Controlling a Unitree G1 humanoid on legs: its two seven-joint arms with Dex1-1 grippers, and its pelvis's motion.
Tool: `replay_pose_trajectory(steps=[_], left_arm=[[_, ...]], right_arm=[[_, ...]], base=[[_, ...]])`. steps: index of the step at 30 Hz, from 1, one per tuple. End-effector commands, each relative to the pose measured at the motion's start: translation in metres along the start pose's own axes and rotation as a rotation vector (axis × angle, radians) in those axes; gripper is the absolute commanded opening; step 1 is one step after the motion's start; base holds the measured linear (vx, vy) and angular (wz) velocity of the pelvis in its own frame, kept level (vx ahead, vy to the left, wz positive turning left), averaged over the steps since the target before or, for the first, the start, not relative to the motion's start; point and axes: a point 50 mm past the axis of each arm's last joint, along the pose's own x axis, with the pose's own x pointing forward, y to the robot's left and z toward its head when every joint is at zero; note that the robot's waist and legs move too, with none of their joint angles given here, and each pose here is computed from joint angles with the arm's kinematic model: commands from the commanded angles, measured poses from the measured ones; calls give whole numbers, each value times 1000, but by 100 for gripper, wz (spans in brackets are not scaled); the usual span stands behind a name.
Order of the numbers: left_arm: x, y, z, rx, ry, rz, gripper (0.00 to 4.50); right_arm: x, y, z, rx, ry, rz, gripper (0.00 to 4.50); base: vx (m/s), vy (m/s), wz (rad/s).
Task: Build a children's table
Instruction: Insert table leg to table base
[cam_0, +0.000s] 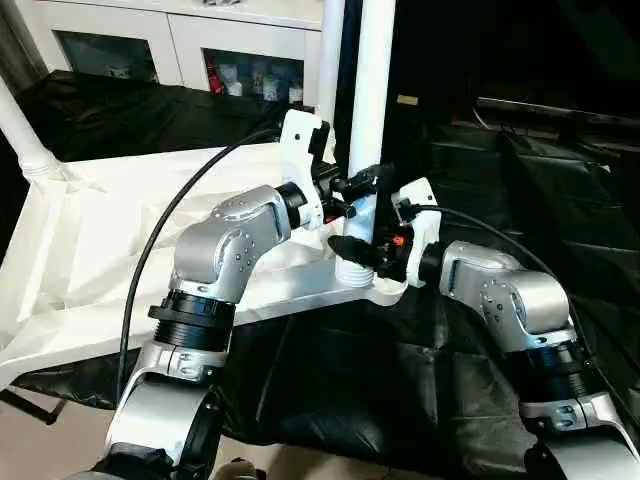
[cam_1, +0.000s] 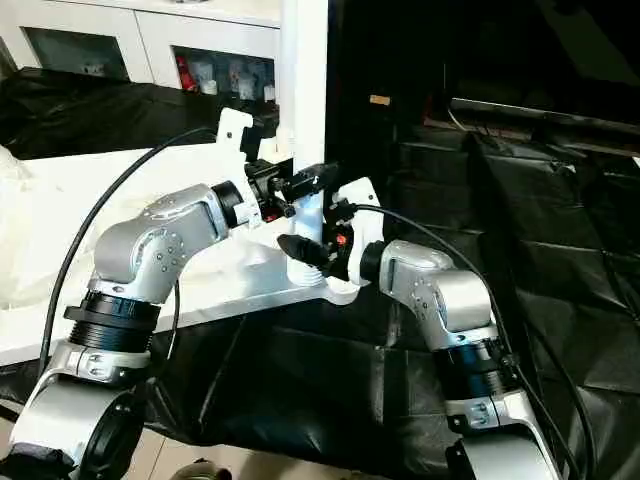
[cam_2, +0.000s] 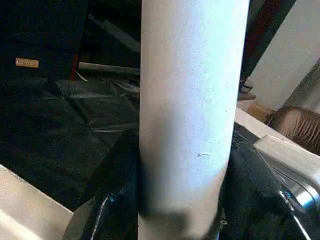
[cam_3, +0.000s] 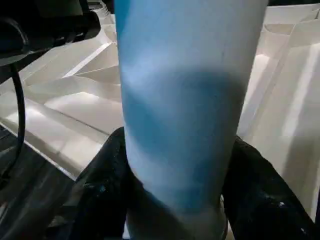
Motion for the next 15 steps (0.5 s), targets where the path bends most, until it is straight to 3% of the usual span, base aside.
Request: replay_pose_trajectory(steps=[1,4,5,7,9,15], left_arm=[[3,-10,5,33,6,-59,189],[3,-11,4,49,16,-60,189],[3,-11,3,54,20,-59,189],[3,-10,3,65,26,-55,189],[3,-8,3,75,32,-51,189],[3,-8,2,82,38,-50,189]], right_arm=[[-1,-1,9,-26,-8,-17,217],[-1,1,10,-41,-17,-2,217],[-1,1,11,-40,-20,-2,256],[-1,0,11,-36,-21,-5,256],[-1,-1,13,-60,-24,-27,283],[-3,-3,15,-70,-32,-36,294]], base=[[0,0,0],[0,0,0],[0,0,0],[0,0,0],[0,0,0],[0,0,0]])
